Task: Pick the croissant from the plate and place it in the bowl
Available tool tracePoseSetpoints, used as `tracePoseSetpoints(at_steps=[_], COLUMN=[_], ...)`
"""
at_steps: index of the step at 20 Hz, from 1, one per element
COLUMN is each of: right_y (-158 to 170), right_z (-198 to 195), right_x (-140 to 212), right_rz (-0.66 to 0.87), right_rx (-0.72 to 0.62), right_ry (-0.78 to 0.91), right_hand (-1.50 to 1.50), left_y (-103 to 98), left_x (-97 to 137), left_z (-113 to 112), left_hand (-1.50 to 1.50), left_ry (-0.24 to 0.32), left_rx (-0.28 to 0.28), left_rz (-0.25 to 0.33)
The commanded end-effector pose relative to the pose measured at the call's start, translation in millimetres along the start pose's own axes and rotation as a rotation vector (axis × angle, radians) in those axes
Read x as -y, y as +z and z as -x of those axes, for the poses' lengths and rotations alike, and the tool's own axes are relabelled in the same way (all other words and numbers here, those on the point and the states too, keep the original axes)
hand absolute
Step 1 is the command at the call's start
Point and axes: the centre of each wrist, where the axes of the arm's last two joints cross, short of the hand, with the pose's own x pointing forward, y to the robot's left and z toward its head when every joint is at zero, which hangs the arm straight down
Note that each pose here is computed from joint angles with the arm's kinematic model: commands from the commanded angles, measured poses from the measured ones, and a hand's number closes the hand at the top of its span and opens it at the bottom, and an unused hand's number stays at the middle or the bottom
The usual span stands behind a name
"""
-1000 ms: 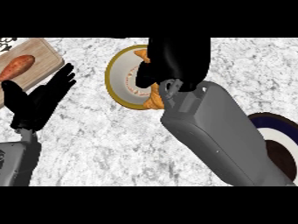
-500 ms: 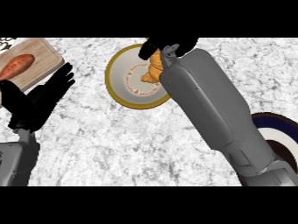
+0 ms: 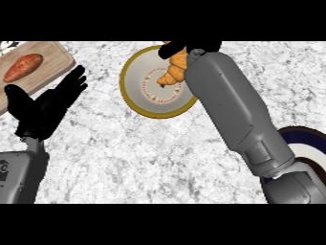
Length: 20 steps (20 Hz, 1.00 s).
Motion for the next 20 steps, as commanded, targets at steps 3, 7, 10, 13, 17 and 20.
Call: tracePoseSetpoints(at_steps=[3,7,10,13,17,20], right_y=[-17.7,-20.4,-22.4,-24.0,-30.1,-35.0], right_z=[26.6,23.9,24.7,26.3,33.0,48.8], right_x=[-10.8,-12.7,-15.7,-18.8,-18.5,-21.9], right_rz=[0.034,0.101,0.146,0.231,0.312,0.391], right_rx=[-0.058,0.015,0.058,0.089,0.075,0.063], right_ry=[-0.239,-0.274,-0.275,-0.276,-0.288,-0.304], right_hand=[-1.50,-1.50,-1.50,-1.50,-1.50,-1.50], left_y=[-2.6,-11.4,-8.2,-3.1,1.8,8.1], left_x=[11.4,3.3,11.4,6.4,-9.4,-7.7], left_z=[1.5,-6.9,0.5,-0.7,4.7,4.1], left_hand=[0.00,0.00,0.00,0.00,0.00,0.00], left_ry=[-0.009,-0.008,-0.005,-0.016,0.000,0.000], left_rx=[0.006,0.032,0.016,0.002,-0.005,-0.026], left_rz=[0.011,0.003,0.014,0.022,-0.021,-0.034])
